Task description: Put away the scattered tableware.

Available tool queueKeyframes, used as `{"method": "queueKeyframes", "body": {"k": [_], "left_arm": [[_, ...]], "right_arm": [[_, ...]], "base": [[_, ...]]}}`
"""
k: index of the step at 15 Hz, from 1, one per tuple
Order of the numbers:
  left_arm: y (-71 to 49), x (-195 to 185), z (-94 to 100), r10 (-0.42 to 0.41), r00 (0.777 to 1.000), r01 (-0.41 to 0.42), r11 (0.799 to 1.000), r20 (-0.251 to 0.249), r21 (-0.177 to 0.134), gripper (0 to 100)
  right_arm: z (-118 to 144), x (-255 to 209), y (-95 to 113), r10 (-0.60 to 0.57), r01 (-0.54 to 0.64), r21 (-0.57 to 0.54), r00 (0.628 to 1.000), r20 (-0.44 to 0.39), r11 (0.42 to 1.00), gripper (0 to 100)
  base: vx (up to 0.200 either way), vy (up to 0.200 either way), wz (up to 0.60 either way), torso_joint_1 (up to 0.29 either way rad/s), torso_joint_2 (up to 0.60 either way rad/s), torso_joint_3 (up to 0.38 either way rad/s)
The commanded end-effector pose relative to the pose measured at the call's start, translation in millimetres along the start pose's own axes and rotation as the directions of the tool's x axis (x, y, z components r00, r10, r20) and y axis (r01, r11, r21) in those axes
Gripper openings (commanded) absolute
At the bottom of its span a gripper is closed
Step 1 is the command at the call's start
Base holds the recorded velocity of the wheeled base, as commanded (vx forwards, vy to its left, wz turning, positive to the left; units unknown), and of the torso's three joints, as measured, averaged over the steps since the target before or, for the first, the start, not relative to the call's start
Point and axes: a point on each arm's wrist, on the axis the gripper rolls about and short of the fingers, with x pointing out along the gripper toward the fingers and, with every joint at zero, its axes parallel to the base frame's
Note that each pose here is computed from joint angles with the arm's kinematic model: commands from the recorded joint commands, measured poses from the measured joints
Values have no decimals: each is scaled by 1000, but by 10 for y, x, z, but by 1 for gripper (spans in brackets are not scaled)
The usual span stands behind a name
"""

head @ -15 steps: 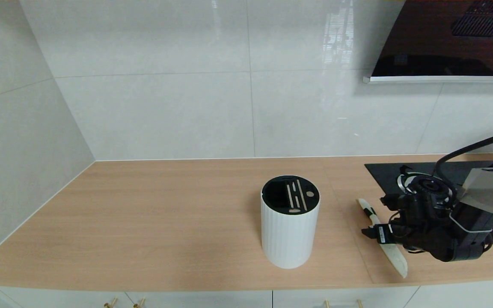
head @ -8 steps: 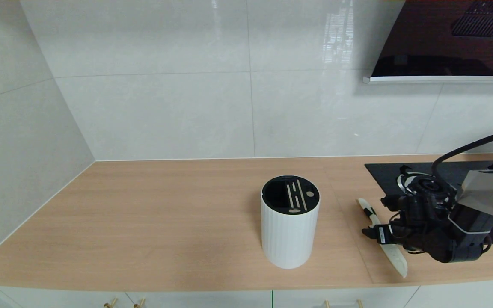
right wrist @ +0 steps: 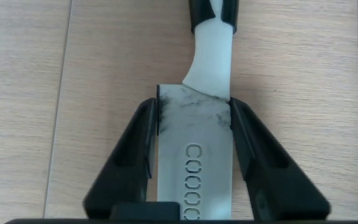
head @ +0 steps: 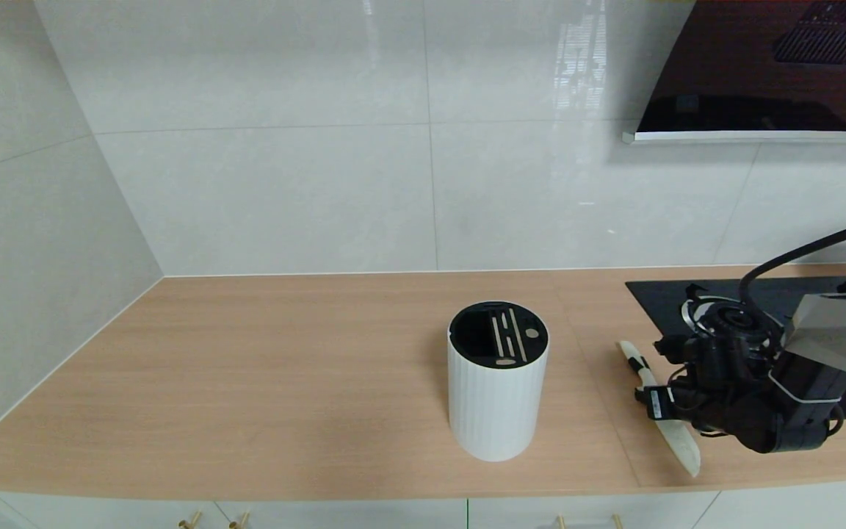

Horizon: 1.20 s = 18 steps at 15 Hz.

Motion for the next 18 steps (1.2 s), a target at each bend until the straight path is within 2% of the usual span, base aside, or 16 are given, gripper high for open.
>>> {"method": "queueKeyframes", "body": {"k": [1, 4, 6, 7, 8, 10, 11, 12, 13, 14, 15, 16, 18], "left_arm": [[0, 0, 0, 0, 1000, 0, 1000, 0, 0, 100], [0, 0, 0, 1, 1000, -1, 1000, 0, 0, 100], [0, 0, 0, -2, 1000, 2, 1000, 0, 6, 100], [0, 0, 0, 0, 1000, 0, 1000, 0, 4, 100], [0, 0, 0, 0, 1000, 0, 1000, 0, 4, 100], [-1, -3, 10, -7, 1000, 7, 1000, 2, 3, 100], [-5, -21, 72, -21, 1000, 21, 1000, 23, 1, 100], [-18, -73, 299, -83, 994, 82, 997, 69, 4, 100], [-44, -27, 589, -203, 979, 203, 979, 14, 11, 100], [-74, 109, 879, -284, 958, 284, 959, -44, -2, 100], [-98, 330, 1133, -321, 941, 320, 947, -106, -24, 100], [-115, 570, 1370, -325, 936, 323, 946, -138, -37, 100], [-165, 1100, 1662, -345, 921, 342, 938, -179, -49, 100]], "right_arm": [[-13, 9, -3, 0, 0, 0, 1000, -2, 1000, 0], [29, -26, -3, -1, 1, 3, 1000, 32, 1000, 0], [150, -141, -5, -4, 3, 6, 996, 90, 1000, 0], [301, -295, -18, -8, 7, 7, 989, 144, 1000, 0], [333, -345, -18, -8, 7, 6, 988, 155, 1000, 0], [634, -817, 32, -1, 3, -6, 963, 270, 1000, 0], [718, -969, 97, 13, -8, -18, 952, 307, 1000, 0], [843, -1214, 195, 38, -27, -36, 930, 366, 999, 0], [961, -1434, 302, 67, -48, -57, 906, 418, 997, 0], [1069, -1616, 412, 100, -72, -79, 885, 455, 994, 0], [1170, -1788, 562, 147, -107, -110, 866, 479, 988, 0], [1269, -1945, 719, 192, -140, -140, 847, 497, 980, 0], [1332, -2134, 914, 242, -177, -174, 826, 508, 969, 0]], "base": [[0, 0, 0, 0, 0, 0], [0, 0, 0, 0, 0, 0], [0, 0, 0, 0, 0, 0], [0, 0, 0, 0, 0, 0], [0, 0, 0, 0, 0, 0], [0, 0, 0, 0, 0, 0], [0, 0, 0, 0, 0, 0], [0, 0, 0, 0, 0, 0], [0, 0, 0, 0, 0, 0], [0, 0, 0, 0, 0, 0], [0, 0, 0, 0, 0, 0], [0, 0, 0, 0, 0, 0], [0, 0, 0, 0, 0, 0]]}}
